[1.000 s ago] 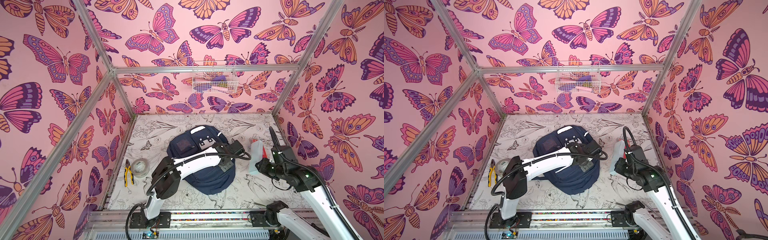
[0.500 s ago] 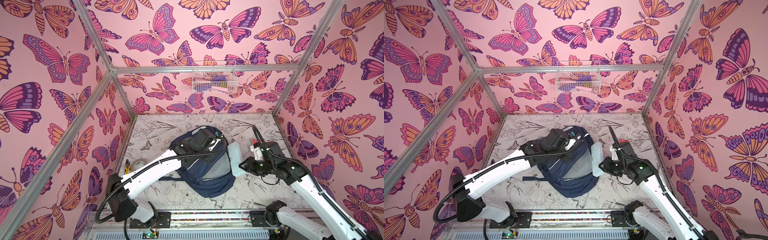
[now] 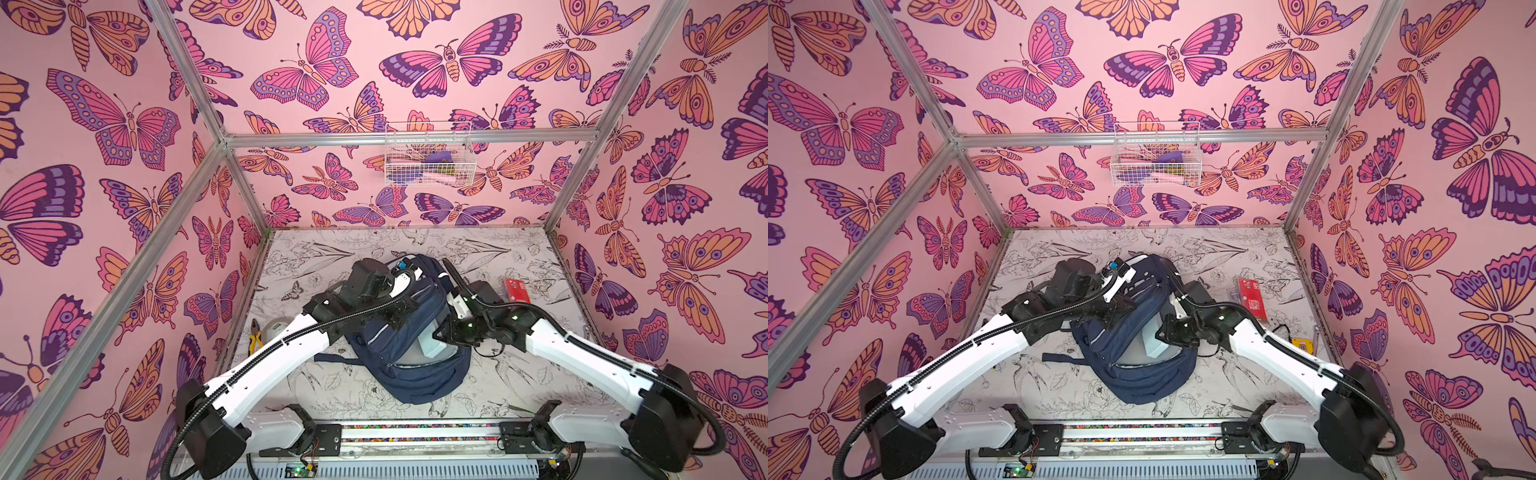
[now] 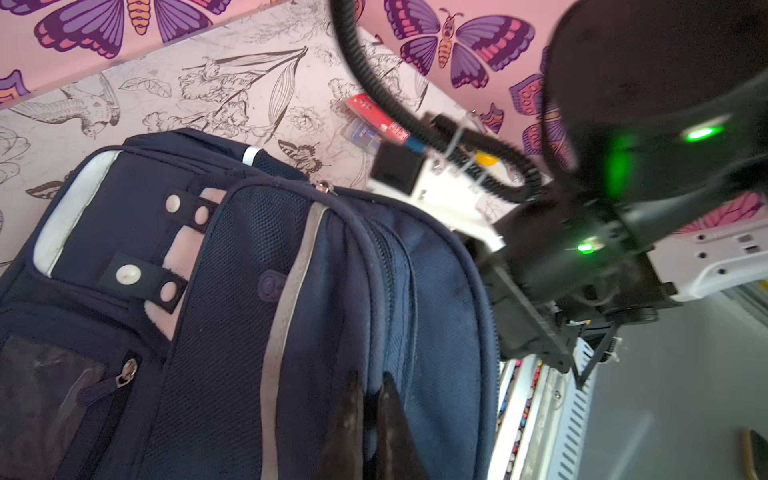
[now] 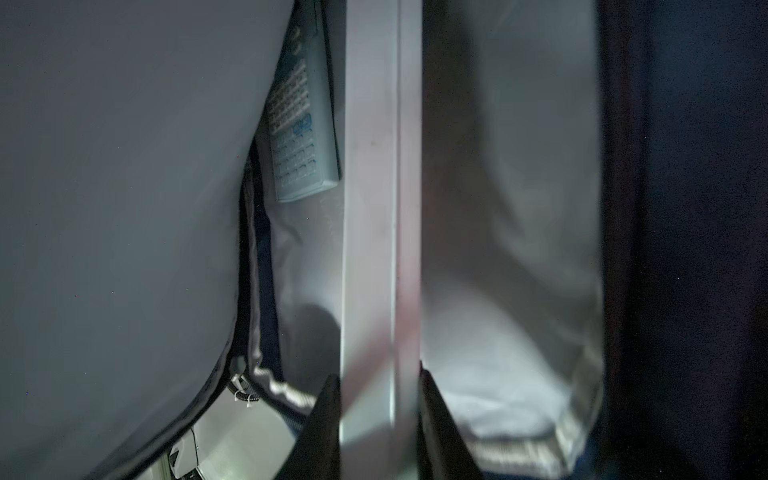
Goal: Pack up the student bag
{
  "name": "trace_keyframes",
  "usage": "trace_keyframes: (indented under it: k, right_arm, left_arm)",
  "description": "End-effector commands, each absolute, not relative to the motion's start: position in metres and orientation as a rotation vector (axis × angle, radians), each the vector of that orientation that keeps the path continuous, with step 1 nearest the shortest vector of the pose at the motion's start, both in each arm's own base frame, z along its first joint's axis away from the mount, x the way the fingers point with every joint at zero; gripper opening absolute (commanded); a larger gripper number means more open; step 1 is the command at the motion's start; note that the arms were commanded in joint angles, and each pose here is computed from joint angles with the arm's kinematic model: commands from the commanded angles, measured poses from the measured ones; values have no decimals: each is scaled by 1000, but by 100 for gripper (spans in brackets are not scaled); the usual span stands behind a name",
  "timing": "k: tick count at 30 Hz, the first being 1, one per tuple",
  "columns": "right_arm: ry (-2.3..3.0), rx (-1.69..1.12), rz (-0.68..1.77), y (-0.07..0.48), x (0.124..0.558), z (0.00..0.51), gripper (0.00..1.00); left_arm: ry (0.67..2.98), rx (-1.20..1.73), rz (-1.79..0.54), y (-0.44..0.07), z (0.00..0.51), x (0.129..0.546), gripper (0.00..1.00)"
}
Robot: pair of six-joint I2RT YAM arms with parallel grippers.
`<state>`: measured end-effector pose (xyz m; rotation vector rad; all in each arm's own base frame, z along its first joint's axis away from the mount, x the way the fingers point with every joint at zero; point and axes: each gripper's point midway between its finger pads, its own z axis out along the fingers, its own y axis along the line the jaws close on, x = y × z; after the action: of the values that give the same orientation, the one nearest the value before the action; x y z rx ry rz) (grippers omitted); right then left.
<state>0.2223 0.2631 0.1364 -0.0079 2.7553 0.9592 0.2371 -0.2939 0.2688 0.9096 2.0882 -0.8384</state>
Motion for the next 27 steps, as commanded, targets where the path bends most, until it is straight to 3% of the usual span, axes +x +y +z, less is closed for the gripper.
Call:
trace_keyframes:
  k: [1, 6, 9, 12, 19, 27]
  right_arm:
    - [2619, -31, 1046, 290, 251, 161, 0]
    - [2641, -9, 948, 293, 268, 144, 5]
    - [2637, -1, 881, 286, 272, 142, 36]
    - [2619, 3, 780, 269, 273, 149, 48]
    - [2602, 130, 440, 187, 264, 158, 52]
    - [2527, 192, 404, 150, 250, 176, 52]
  left_arm:
    - [1833, 928, -1043, -311, 332, 224, 0]
    - [1849, 923, -1049, -310, 326, 223, 0]
    - [1876, 905, -1025, -307, 315, 227, 0]
    - [1919, 879, -1019, -305, 302, 230, 0]
    - [1967, 861, -1043, -306, 285, 229, 0]
    - [2028, 853, -1093, -313, 271, 230, 0]
